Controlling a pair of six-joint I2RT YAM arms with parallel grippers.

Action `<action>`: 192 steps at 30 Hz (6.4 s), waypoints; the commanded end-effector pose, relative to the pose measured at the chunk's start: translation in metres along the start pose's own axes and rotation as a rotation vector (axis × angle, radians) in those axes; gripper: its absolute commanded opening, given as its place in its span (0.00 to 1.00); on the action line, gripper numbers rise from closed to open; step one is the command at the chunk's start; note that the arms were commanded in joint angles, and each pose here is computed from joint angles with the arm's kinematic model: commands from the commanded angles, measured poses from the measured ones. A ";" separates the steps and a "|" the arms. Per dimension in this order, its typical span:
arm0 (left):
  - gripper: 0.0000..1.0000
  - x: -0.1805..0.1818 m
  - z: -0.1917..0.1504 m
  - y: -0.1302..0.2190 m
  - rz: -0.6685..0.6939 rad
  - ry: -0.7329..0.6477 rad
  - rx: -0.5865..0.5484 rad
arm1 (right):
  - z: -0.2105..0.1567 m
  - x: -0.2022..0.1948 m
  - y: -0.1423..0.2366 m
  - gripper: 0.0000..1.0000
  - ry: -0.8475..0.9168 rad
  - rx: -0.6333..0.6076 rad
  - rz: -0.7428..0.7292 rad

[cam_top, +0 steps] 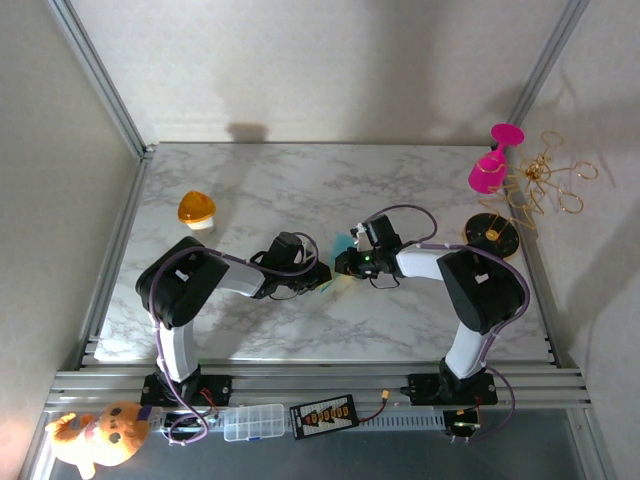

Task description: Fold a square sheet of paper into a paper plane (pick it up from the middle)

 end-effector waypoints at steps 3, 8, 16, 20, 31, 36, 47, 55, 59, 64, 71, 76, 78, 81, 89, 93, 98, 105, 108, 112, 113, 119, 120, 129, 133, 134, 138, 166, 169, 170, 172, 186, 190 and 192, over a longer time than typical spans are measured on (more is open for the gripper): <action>0.10 0.069 -0.018 -0.012 0.221 0.067 0.031 | 0.014 0.013 0.009 0.23 0.031 -0.042 0.010; 0.10 0.070 -0.018 -0.012 0.221 0.068 0.030 | 0.011 0.006 0.000 0.24 0.023 -0.019 -0.004; 0.10 0.072 -0.019 -0.012 0.223 0.069 0.033 | 0.011 0.008 -0.009 0.24 0.031 0.015 0.030; 0.10 0.071 -0.019 -0.012 0.222 0.068 0.032 | 0.009 0.005 -0.011 0.24 0.025 0.025 0.019; 0.12 0.062 -0.018 -0.009 0.202 0.065 0.031 | -0.001 -0.017 -0.019 0.25 0.001 0.076 -0.079; 0.14 0.048 -0.016 -0.003 0.178 0.053 0.029 | -0.007 -0.029 -0.023 0.25 -0.014 0.109 -0.138; 0.15 0.046 -0.025 0.008 0.191 0.047 0.054 | -0.010 -0.037 -0.027 0.25 -0.034 0.136 -0.174; 0.14 0.050 -0.028 0.012 0.205 0.051 0.052 | -0.012 -0.040 -0.029 0.25 -0.045 0.148 -0.182; 0.13 0.048 -0.027 0.014 0.200 0.049 0.049 | -0.012 -0.040 -0.029 0.25 -0.047 0.150 -0.186; 0.11 0.053 -0.029 0.014 0.217 0.052 0.054 | -0.013 -0.042 -0.029 0.25 -0.052 0.155 -0.193; 0.08 0.066 -0.031 0.016 0.275 0.059 0.047 | -0.015 -0.044 -0.031 0.25 -0.062 0.163 -0.201; 0.07 0.066 -0.029 0.015 0.288 0.053 0.039 | -0.015 -0.045 -0.030 0.25 -0.067 0.166 -0.206; 0.09 0.065 -0.029 0.014 0.283 0.052 0.042 | -0.015 -0.045 -0.031 0.25 -0.065 0.166 -0.206; 0.12 0.058 -0.029 0.016 0.260 0.044 0.041 | -0.014 -0.044 -0.030 0.25 -0.065 0.165 -0.206; 0.16 0.054 -0.035 0.024 0.243 0.025 0.057 | -0.014 -0.044 -0.031 0.25 -0.065 0.169 -0.204; 0.14 0.061 -0.036 0.024 0.268 0.027 0.058 | -0.014 -0.044 -0.032 0.25 -0.068 0.170 -0.203; 0.10 0.063 -0.034 0.024 0.281 0.031 0.045 | -0.016 -0.046 -0.033 0.24 -0.074 0.177 -0.209; 0.16 0.029 -0.021 0.036 0.220 -0.005 -0.005 | -0.014 -0.046 -0.032 0.24 -0.076 0.181 -0.220; 0.19 0.017 -0.014 0.044 0.220 -0.026 -0.043 | -0.013 -0.046 -0.031 0.24 -0.075 0.182 -0.224; 0.20 -0.006 -0.008 0.047 0.143 -0.039 -0.069 | -0.014 -0.047 -0.032 0.24 -0.079 0.185 -0.229; 0.19 -0.013 -0.007 0.047 0.119 -0.045 -0.071 | -0.014 -0.047 -0.032 0.24 -0.079 0.187 -0.228; 0.14 -0.040 -0.005 0.033 0.050 -0.088 -0.062 | -0.016 -0.048 -0.033 0.24 -0.087 0.193 -0.228; 0.14 -0.041 -0.005 0.030 0.045 -0.090 -0.058 | -0.015 -0.047 -0.033 0.24 -0.087 0.191 -0.228; 0.11 -0.023 -0.002 0.011 0.106 -0.072 -0.039 | -0.018 -0.050 -0.032 0.24 -0.094 0.204 -0.242; 0.10 -0.011 -0.004 0.009 0.138 -0.061 -0.035 | -0.019 -0.050 -0.032 0.24 -0.094 0.210 -0.246; 0.10 -0.008 -0.004 0.009 0.147 -0.058 -0.035 | -0.019 -0.051 -0.032 0.24 -0.095 0.209 -0.247; 0.10 0.002 -0.005 0.009 0.174 -0.049 -0.037 | -0.020 -0.052 -0.032 0.24 -0.097 0.213 -0.252; 0.05 0.042 -0.007 0.014 0.311 -0.008 -0.059 | -0.003 -0.034 -0.027 0.25 -0.069 0.172 -0.200; 0.04 0.044 -0.007 0.015 0.312 0.000 -0.060 | 0.020 -0.011 -0.018 0.25 -0.023 0.106 -0.136; 0.04 0.044 -0.008 0.015 0.312 0.001 -0.059 | 0.028 -0.003 -0.014 0.25 -0.006 0.083 -0.117; 0.03 0.045 -0.008 0.015 0.311 0.003 -0.058 | 0.037 0.008 -0.007 0.25 0.018 0.049 -0.088; 0.03 0.038 -0.010 0.013 0.276 0.003 -0.046 | 0.012 0.013 -0.017 0.16 0.007 0.128 -0.054; 0.03 0.036 -0.009 0.013 0.269 0.004 -0.045 | 0.008 0.009 -0.024 0.16 0.001 0.151 -0.065; 0.03 0.035 -0.010 0.013 0.265 0.003 -0.042 | 0.007 0.004 -0.026 0.16 -0.006 0.155 -0.090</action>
Point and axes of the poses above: each hand's point on the last joint's axis, 136 mm out from that joint toward the fingers, its own y axis back along the fingers, its own x axis along the line the jaws close on, z = x × y, the point moved 2 cm from there along y, back along the fingers, and after that the axes turned 5 degrees about y, right-handed, at the moved point
